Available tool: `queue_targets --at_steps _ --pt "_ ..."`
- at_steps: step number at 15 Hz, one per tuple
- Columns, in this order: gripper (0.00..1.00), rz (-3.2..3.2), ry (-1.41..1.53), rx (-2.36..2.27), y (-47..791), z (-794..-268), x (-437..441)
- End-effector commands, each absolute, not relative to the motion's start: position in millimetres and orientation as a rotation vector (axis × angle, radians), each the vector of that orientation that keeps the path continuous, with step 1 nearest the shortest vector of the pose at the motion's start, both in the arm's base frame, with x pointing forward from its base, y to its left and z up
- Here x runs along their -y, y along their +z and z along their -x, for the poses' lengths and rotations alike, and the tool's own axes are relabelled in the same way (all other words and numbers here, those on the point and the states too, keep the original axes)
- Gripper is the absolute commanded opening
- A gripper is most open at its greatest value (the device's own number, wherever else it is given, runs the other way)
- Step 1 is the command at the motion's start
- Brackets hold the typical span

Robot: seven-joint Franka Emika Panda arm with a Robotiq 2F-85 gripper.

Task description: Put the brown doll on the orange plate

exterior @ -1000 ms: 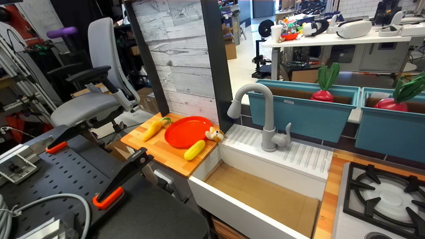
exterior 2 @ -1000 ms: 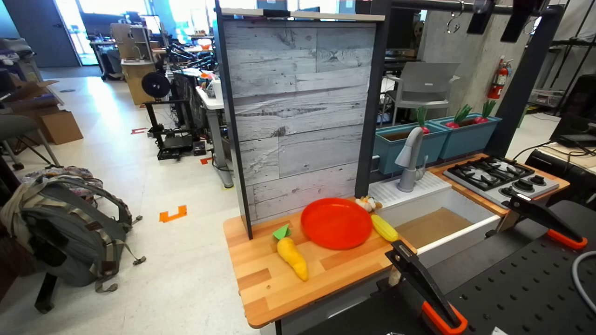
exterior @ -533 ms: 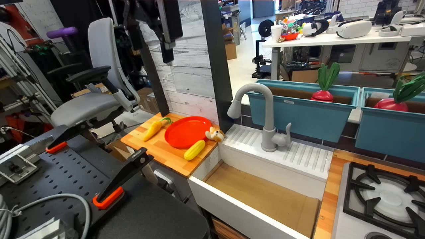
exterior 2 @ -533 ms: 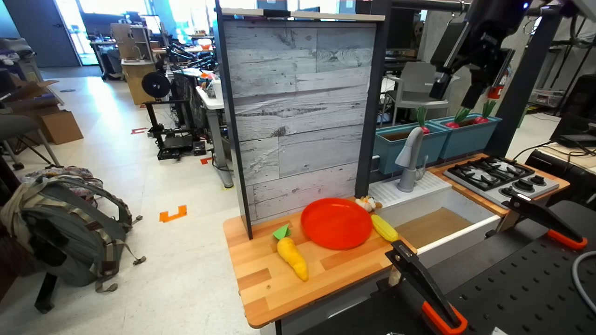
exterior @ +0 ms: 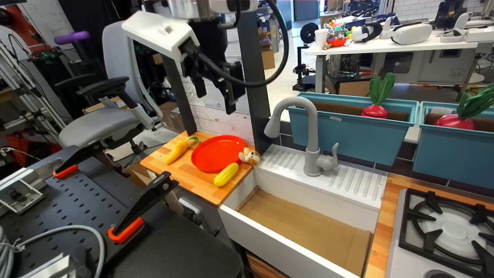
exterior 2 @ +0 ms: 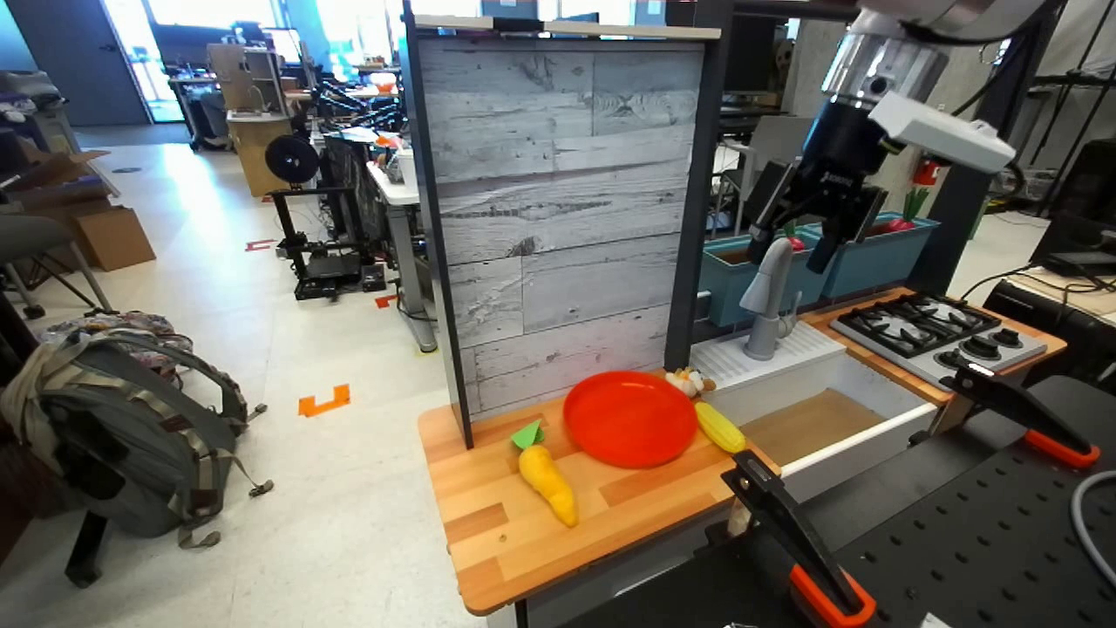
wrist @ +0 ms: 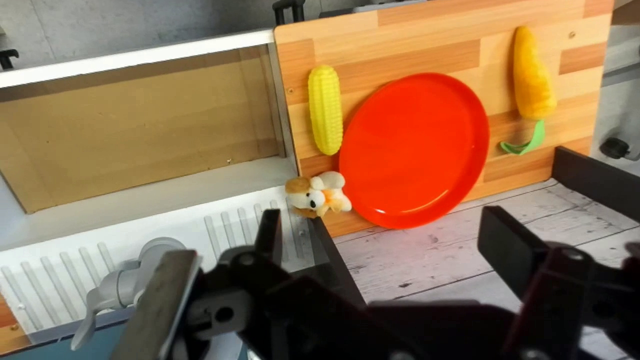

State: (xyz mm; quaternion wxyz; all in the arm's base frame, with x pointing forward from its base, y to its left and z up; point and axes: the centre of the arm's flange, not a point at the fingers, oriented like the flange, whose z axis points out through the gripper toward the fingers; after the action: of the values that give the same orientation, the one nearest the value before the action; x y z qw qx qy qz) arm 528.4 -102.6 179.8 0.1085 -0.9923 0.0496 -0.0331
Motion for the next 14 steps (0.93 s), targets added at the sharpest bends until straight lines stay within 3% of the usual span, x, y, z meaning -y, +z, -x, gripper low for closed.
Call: queue_targets --at_steps 1,14 --pt "1.0 2.963 -0.151 -0.213 136 -554 105" --pt "1.0 3.106 -0.158 -0.18 43 -579 81"
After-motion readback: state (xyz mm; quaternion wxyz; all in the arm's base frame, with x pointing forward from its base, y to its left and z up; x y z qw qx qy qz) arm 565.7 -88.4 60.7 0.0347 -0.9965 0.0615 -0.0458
